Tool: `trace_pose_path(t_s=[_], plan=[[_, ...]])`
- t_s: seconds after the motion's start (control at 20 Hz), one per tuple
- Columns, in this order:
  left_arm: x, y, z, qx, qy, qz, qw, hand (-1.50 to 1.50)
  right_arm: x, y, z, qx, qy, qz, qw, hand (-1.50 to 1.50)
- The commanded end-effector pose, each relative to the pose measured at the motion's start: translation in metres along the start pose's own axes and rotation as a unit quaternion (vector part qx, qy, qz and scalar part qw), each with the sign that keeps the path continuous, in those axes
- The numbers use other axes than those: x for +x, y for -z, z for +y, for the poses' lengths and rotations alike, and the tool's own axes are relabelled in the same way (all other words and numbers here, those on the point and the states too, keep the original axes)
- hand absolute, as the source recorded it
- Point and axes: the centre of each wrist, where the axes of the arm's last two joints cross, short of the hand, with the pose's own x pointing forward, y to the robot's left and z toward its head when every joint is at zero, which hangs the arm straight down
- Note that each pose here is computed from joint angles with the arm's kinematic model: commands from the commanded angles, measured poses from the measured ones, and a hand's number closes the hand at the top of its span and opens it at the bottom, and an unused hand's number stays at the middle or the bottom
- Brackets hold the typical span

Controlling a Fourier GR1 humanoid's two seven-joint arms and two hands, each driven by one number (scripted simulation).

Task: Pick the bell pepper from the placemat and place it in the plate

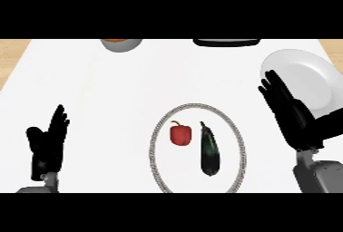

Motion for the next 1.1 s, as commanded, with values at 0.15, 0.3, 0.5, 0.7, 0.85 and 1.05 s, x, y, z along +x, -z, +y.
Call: trace_pose_path(t_s=[0.15,0.3,0.5,0.7,0.85,1.05], plan=[[-0.012,-0.004,-0.023,-0.089,-0.006,0.048,0.9949,0.0,0.085,0.028,0.022,-0.014,-0.126,-0.175,0.976,1.5],[-0.01,-0.01,-0.037,-0.113,-0.021,0.054,0.9919,0.0,0.099,0.024,-0.034,-0.041,-0.416,-0.137,0.898,1.5],[-0.008,-0.012,-0.047,-0.169,-0.044,0.061,0.9828,0.0,0.063,0.026,0.026,-0.21,-0.302,-0.25,0.896,-1.5],[-0.009,-0.012,-0.054,-0.186,-0.052,0.056,0.9796,0.0,0.034,0.006,0.05,-0.184,-0.286,-0.272,0.9,-1.5],[-0.017,-0.017,-0.038,-0.18,-0.054,0.068,0.9798,0.0,0.038,-0.018,0.068,-0.168,-0.318,-0.259,0.896,-1.5],[-0.002,-0.02,-0.05,-0.177,-0.056,0.062,0.9807,0.0,0.062,-0.011,0.061,-0.119,-0.412,-0.181,0.885,-1.5]])
